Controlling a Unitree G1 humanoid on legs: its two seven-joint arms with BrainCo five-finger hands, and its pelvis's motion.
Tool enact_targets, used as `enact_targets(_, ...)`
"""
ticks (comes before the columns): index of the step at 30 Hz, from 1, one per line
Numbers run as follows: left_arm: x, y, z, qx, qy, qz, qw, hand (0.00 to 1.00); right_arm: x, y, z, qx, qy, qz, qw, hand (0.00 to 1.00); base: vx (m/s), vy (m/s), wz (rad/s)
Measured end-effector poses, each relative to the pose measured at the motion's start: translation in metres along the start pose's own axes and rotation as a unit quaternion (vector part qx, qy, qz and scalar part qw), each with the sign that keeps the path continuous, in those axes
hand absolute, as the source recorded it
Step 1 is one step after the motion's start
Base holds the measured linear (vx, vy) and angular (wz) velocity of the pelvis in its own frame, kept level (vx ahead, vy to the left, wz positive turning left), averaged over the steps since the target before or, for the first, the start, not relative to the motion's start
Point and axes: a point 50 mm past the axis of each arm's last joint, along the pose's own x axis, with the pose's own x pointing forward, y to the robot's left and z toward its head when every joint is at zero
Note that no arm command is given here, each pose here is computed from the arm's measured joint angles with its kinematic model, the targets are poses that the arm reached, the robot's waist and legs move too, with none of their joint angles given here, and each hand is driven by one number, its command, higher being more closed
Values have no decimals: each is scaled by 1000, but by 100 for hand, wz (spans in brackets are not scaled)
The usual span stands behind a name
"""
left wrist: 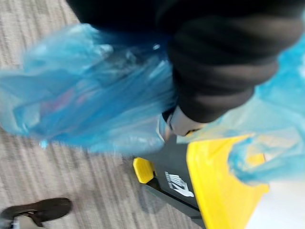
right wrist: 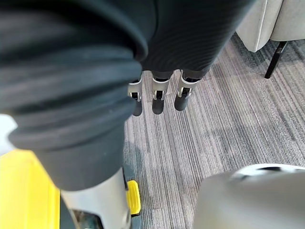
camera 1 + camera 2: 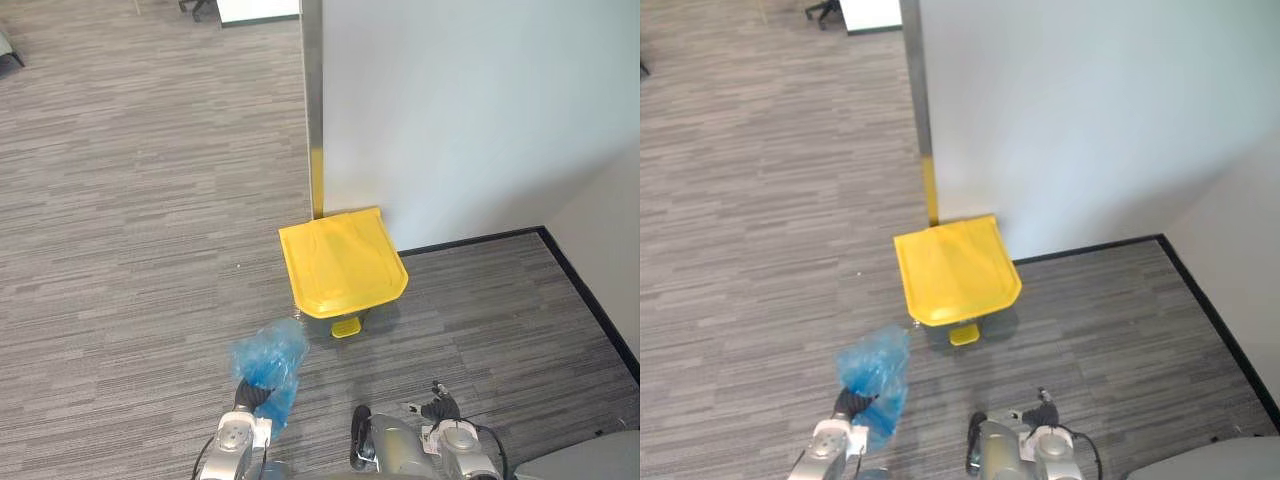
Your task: Gather rubbish on tea table into small bin, then transfer packed bag to large trash can.
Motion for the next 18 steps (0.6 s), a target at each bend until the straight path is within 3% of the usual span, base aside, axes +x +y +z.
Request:
enact_targets(9, -5, -9, -6, -15, 8, -16, 1000, 100, 0, -8, -4, 12, 7, -15, 1000, 0, 159, 94, 2)
enact_targets(18, -9, 18, -23, 23, 39, 7, 999, 100, -3, -1, -20, 12, 41, -5, 999, 0, 22, 114, -3)
